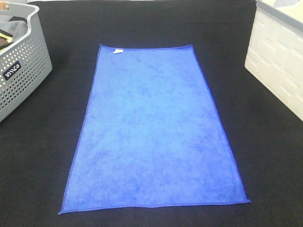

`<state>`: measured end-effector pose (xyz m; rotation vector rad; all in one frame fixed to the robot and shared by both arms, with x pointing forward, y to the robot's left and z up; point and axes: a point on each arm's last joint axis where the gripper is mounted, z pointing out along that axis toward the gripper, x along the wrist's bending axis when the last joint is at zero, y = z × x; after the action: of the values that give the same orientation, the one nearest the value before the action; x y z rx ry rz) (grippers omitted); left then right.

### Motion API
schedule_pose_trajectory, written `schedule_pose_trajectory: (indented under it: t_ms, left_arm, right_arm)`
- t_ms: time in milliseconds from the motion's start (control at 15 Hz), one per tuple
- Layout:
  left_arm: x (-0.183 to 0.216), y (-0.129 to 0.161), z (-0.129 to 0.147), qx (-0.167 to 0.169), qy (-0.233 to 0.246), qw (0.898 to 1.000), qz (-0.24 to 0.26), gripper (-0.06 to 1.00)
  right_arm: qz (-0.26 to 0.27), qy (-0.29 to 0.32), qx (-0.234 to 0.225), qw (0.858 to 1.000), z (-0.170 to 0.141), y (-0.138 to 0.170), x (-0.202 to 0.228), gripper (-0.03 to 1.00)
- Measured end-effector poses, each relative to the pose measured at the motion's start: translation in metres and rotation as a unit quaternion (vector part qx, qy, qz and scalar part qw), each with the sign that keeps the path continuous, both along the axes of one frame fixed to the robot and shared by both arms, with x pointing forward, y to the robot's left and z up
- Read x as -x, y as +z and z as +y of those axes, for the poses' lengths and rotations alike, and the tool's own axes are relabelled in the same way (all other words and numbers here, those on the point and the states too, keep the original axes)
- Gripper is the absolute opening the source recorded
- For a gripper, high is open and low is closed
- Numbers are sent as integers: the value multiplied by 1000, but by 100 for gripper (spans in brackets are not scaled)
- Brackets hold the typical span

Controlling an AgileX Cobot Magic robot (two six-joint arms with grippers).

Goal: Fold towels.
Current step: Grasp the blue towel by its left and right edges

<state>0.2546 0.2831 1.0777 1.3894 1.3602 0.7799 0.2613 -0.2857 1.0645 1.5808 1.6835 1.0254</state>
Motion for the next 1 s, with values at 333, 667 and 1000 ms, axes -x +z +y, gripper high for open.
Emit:
schedule_pose_trajectory:
  t_ms: [333,667,1000]
  left_arm:
    - [-50,-15,-15,100,-40,979,171,62]
    - [-106,-51,-19,85,-61,938,331,62]
    - [-139,-74,-20,96,-52,921,373,62]
  right_arm:
    - [155,14,-53,986,7,-13,-51,87]
    - [315,25,-76,946,10,-48,-105,87]
    - [354,49,-89,930,14,-72,-135,87]
